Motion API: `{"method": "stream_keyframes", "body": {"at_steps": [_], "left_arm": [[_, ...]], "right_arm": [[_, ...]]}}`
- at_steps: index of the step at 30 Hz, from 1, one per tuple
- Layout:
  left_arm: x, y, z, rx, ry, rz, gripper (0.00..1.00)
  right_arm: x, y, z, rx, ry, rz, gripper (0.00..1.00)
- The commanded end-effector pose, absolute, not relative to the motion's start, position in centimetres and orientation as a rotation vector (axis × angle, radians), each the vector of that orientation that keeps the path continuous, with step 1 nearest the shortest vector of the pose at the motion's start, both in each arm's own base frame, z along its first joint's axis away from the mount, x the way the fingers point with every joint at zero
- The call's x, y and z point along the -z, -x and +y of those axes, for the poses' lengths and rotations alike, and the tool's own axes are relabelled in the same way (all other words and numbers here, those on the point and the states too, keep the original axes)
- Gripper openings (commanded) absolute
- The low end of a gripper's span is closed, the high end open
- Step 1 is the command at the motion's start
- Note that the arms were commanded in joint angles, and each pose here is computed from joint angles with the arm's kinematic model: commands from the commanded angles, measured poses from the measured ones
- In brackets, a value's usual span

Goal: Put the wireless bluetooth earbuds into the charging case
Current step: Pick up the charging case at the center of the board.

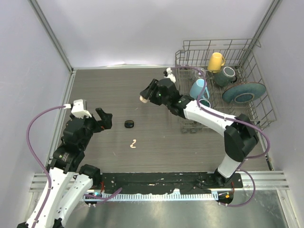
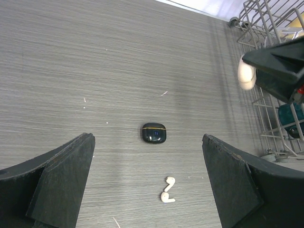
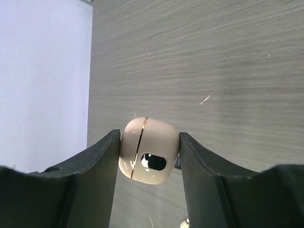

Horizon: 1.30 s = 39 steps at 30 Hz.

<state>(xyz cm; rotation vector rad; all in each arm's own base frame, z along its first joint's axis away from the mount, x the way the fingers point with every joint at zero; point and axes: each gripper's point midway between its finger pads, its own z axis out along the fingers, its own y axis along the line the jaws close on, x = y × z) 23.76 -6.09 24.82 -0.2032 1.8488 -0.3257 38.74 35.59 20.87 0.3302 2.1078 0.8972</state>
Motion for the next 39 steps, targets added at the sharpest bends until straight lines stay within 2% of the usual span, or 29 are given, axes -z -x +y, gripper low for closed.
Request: {"method": "stream_keyframes", "body": {"at_steps": [1, 7, 17, 23, 30, 39], "left_arm": [[-25.3, -23.9, -7.1, 0.386, 0.173, 1.84, 1.0], [-26.4, -23.2, -10.2, 0.538, 0.006, 1.826, 1.0], [-26.1, -23.7, -14.7, 0.856, 0.061, 1.802, 1.0], [-28.2, -23.6, -16.4, 0.818, -0.012, 1.761, 1.0], [-27.9, -22.3, -21.5, 0.827, -0.182, 1.778, 1.0], [-30.1, -21.7, -27.2, 0.776, -0.29, 1.585, 1.0]], "right_arm": [[-25.9, -36.4, 35.5, -1.005, -0.257, 1.963, 0.01], [-28.0, -34.1, 31.2, -1.049, -0.415, 1.825, 0.01], [-28.9, -31.3, 28.0, -1.095, -0.489, 1.761, 0.01], [-29.9, -30.5, 27.3, -1.135, -0.49, 1.722, 0.01], [-30.4, -29.5, 26.5, -1.162, -0.496, 1.699, 0.01], [-30.3, -28.9, 25.5, -1.225, -0.624, 1.678, 0.01]]}}
